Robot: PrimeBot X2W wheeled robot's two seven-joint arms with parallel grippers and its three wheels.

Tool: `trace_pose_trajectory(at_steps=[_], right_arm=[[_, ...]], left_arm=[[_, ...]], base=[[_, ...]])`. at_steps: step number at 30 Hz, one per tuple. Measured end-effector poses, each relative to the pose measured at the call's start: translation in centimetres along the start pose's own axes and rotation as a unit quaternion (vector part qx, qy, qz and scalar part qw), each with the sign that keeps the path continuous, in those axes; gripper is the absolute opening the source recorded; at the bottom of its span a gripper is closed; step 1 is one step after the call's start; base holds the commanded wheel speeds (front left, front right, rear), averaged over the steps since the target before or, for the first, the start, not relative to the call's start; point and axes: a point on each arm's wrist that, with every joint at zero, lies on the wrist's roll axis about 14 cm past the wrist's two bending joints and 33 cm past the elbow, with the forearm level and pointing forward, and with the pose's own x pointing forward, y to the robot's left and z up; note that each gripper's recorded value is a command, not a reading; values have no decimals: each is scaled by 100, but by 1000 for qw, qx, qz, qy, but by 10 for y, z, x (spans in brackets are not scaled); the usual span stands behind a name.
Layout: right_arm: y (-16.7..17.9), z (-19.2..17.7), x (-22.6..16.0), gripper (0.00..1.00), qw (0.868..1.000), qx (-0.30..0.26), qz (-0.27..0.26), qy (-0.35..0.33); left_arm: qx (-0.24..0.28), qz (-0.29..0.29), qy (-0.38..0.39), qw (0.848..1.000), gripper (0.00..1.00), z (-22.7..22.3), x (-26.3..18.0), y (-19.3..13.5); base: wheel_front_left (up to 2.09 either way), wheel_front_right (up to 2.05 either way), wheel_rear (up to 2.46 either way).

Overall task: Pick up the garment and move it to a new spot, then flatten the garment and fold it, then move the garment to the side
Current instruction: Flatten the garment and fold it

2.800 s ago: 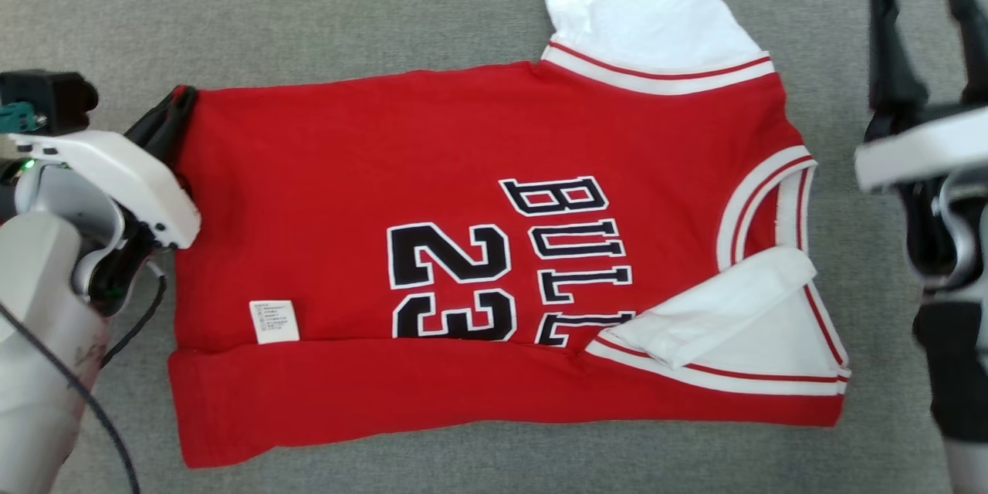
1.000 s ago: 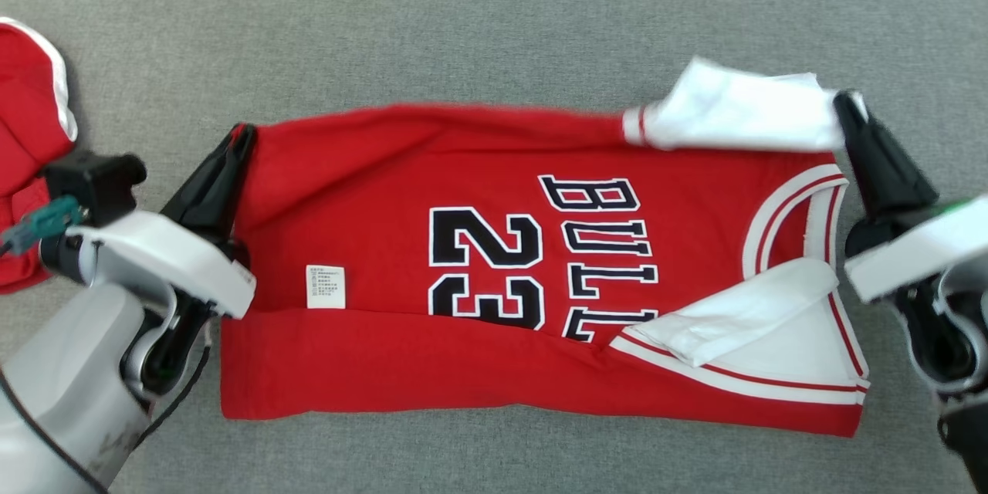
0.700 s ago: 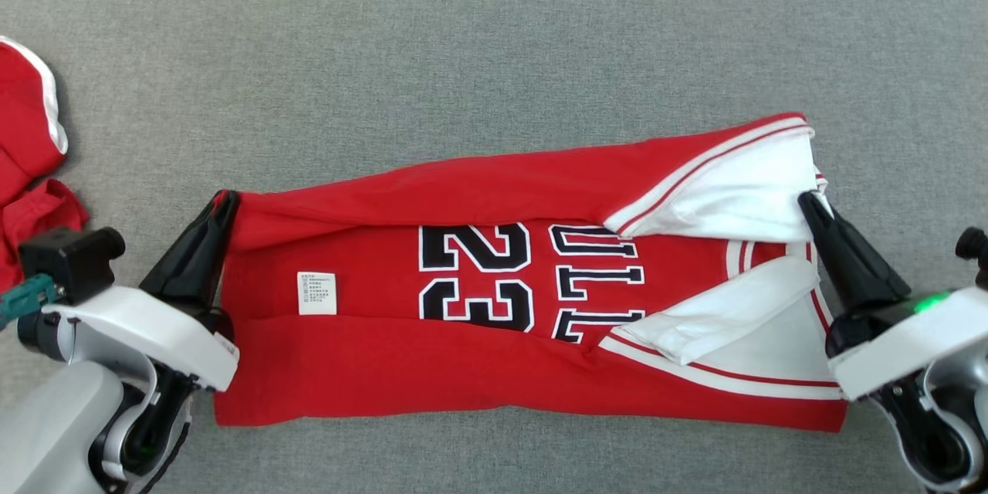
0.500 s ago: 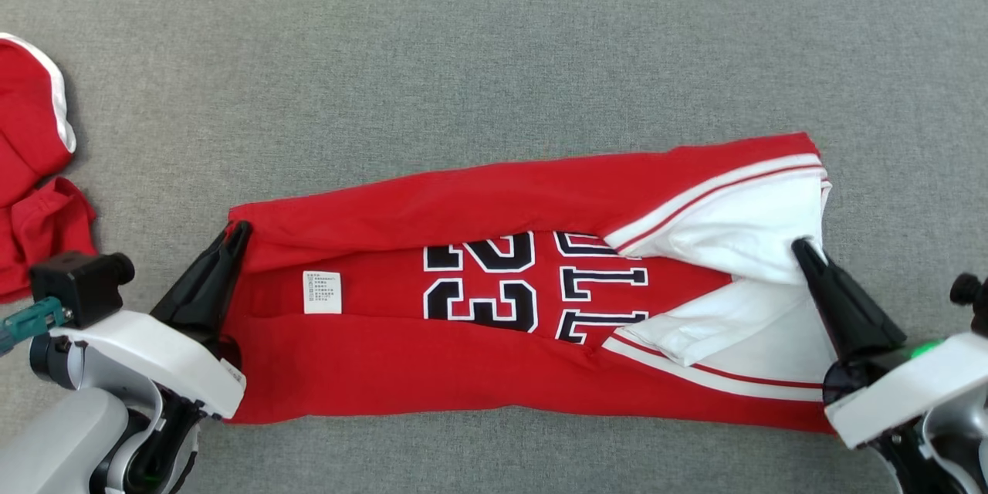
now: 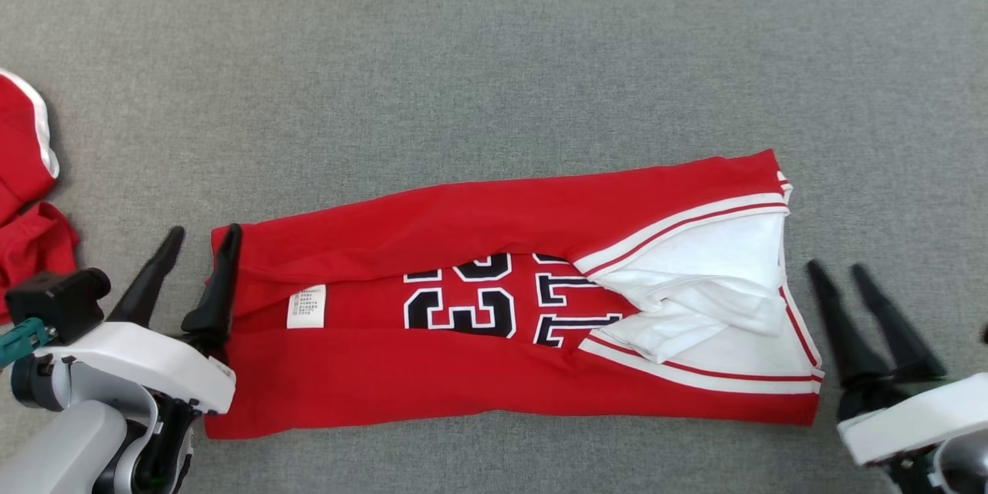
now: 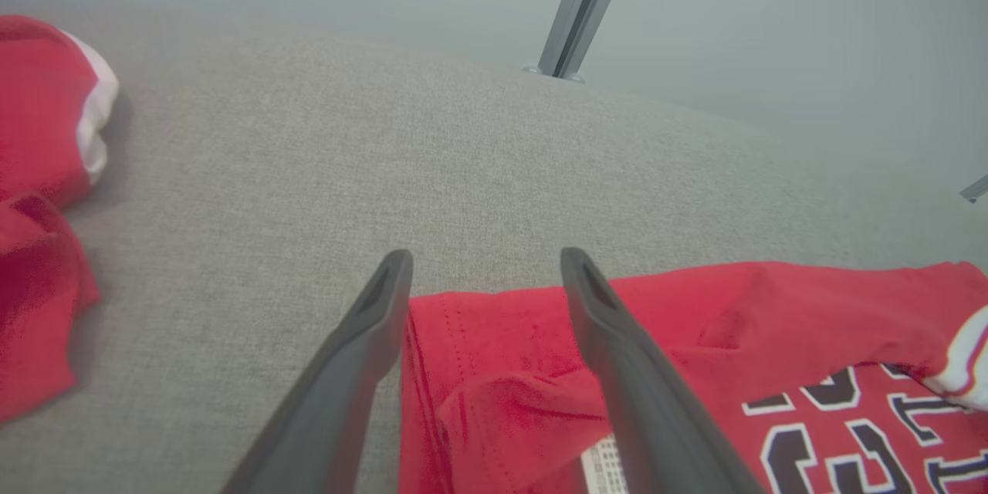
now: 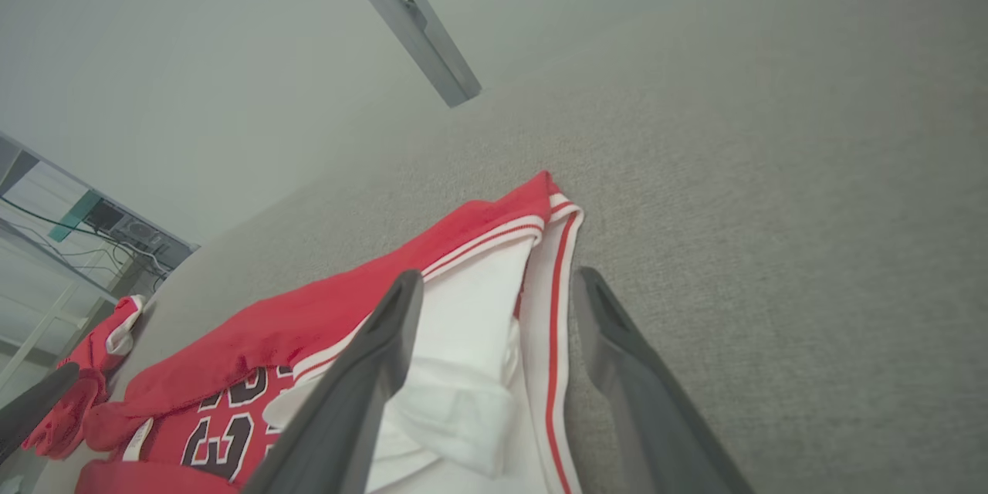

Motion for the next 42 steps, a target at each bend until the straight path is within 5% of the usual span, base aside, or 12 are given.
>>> trace_pose_trajectory(at_steps=[8, 16, 26, 42], right_arm=[[1, 61, -6, 100, 990, -27, -15, -137], [31, 80, 2, 100, 980, -97, 17, -173], [40, 66, 9, 100, 976, -144, 28, -162], [33, 49, 1, 100, 973, -185, 18, -140]], left_arm=[[24, 21, -137, 990, 100, 63, -8, -21], [37, 33, -243, 969, 100, 109, -22, -38], [99, 68, -273, 954, 100, 116, -36, -19], [148, 56, -233, 960, 100, 80, -57, -11]], base=[[0, 0, 0], [0, 0, 0], [0, 0, 0], [0, 0, 0]])
